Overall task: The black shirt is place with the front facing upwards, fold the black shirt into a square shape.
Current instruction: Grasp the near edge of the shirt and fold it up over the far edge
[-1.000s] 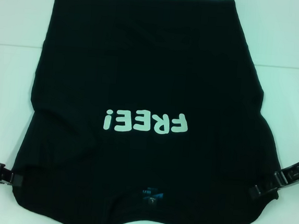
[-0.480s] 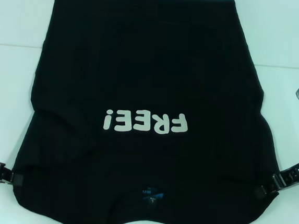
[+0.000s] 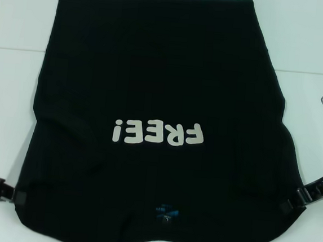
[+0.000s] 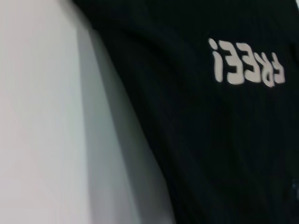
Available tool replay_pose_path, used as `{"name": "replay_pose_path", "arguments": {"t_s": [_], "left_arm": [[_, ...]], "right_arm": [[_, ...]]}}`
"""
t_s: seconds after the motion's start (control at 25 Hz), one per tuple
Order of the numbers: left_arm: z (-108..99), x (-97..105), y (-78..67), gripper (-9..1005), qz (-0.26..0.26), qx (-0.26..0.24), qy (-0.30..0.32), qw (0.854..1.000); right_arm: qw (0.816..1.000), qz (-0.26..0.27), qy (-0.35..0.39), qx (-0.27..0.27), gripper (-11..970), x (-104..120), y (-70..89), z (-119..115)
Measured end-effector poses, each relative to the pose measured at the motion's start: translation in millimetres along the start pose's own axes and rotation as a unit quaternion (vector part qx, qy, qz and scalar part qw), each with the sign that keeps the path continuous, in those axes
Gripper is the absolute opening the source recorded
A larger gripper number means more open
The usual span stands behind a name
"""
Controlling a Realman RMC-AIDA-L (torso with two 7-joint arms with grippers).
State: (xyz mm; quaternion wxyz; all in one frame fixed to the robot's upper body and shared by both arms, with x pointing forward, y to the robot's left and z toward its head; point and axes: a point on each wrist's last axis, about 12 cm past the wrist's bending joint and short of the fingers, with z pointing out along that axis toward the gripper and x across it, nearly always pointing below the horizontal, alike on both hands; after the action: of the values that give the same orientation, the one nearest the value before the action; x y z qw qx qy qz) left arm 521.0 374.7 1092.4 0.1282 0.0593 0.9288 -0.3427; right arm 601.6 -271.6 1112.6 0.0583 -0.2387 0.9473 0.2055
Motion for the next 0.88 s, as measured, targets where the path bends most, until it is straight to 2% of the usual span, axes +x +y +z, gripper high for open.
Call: {"name": "replay_pose_path", "arguments": {"t_s": [0.28,0.48,0.64,0.88], "left_arm": [[-4,9,-5.7,-1,0.001,0.074,0.069,0.995],[-9,22,-12.7,-1,0.012,0.1,0.144,0.984],[-7,31,-18.3,-1,0.037,0.115,0.202,0.972],[3,36,-24.5,-1,0.067,0.13,0.245,0.958]], "right_arm": [[0.997,-0.048,0.044,-0.045,65,10,6.3,-18],[0.986,-0.099,0.099,-0.095,65,25,15.5,-24],[0.972,-0.132,0.143,-0.131,65,39,22.7,-20],[0.966,-0.144,0.167,-0.139,65,46,27.7,-11]]}}
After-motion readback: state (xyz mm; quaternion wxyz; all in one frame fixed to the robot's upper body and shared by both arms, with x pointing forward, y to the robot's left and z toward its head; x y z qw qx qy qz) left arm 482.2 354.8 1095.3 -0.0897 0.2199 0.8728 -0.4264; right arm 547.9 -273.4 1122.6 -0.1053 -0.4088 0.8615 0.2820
